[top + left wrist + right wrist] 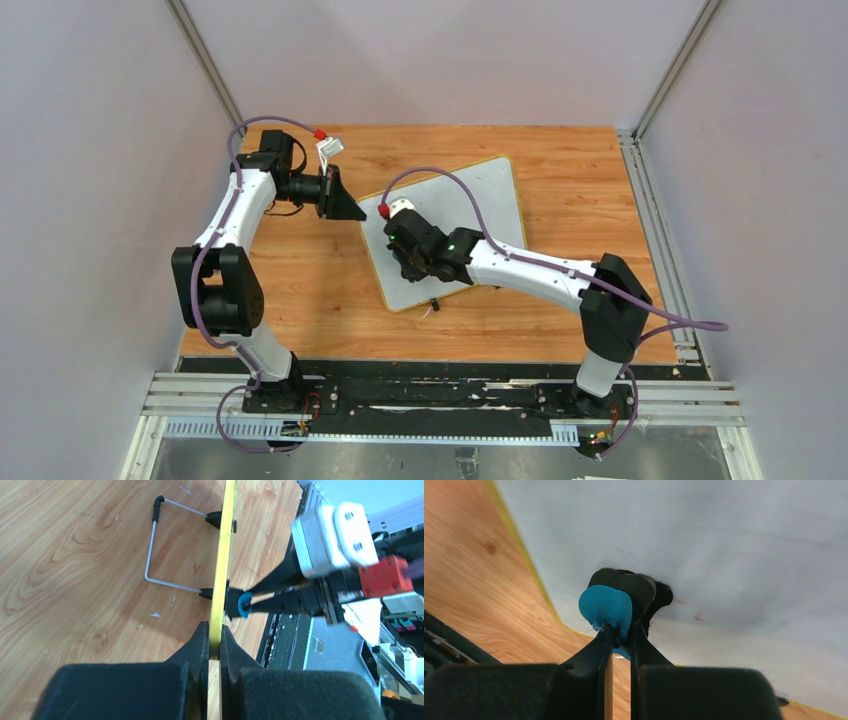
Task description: Erase the whiteboard
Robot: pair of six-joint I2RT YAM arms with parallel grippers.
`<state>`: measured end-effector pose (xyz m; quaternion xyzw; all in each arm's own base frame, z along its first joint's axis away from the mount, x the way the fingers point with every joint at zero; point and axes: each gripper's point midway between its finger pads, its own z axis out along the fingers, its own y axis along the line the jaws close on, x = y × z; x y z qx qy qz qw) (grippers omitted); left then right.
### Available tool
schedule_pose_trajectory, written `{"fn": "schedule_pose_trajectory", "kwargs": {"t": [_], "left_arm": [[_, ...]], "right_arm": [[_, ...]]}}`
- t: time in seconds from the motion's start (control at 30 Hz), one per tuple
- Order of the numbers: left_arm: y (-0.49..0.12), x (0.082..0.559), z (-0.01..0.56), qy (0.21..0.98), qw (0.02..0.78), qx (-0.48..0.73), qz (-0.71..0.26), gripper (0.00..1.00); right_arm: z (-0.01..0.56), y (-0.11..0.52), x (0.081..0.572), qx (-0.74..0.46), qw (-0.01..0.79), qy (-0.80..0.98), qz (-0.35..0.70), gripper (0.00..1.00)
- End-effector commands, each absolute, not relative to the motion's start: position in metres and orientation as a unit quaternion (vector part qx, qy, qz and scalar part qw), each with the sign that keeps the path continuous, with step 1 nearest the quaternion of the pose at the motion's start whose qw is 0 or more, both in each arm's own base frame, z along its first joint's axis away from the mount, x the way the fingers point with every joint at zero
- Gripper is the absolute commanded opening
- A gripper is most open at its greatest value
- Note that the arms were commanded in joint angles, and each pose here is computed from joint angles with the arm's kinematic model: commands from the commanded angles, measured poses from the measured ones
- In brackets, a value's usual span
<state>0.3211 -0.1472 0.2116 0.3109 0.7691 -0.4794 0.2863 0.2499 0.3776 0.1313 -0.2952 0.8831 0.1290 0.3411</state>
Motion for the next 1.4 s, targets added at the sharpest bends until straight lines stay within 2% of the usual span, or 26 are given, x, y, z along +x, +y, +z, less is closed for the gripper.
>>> {"fn": "schedule_pose_trajectory", "kwargs": {"t": [0.0,0.13,0.27,0.73,1.0,1.2,1.37], "left_arm": [[-0.148,0.315,0.204,0.777,0.280,0.338,-0.451,0.00],[-0.148,0.315,0.204,0.777,0.280,0.338,-0.451,0.00],[-0.149,0.315,0.205,0.777,0.280,0.338,-0.452,0.00],[-0.149,0.315,0.205,0.778,0.279,0.337,-0.450,0.00],[-0.150,0.315,0.206,0.776,0.279,0.337,-0.454,0.00],[-0.149,0.315,0.205,0.777,0.278,0.337,-0.452,0.00],[-0.149,0.315,0.206,0.777,0.280,0.338,-0.452,0.00]], "right_arm": [[0.138,0.329,0.272,-0.242,0.359,0.897,0.090,0.00],[0.143,0.291,0.286,-0.205,0.373,0.903,0.064,0.00],[0.152,0.281,0.291,-0.202,0.385,0.899,0.057,0.00],[0.149,0.379,0.266,-0.282,0.361,0.880,0.126,0.01],[0.144,0.399,0.247,-0.306,0.346,0.875,0.147,0.01],[0.134,0.379,0.252,-0.293,0.343,0.885,0.117,0.01],[0.127,0.335,0.267,-0.247,0.343,0.902,0.088,0.01]]}}
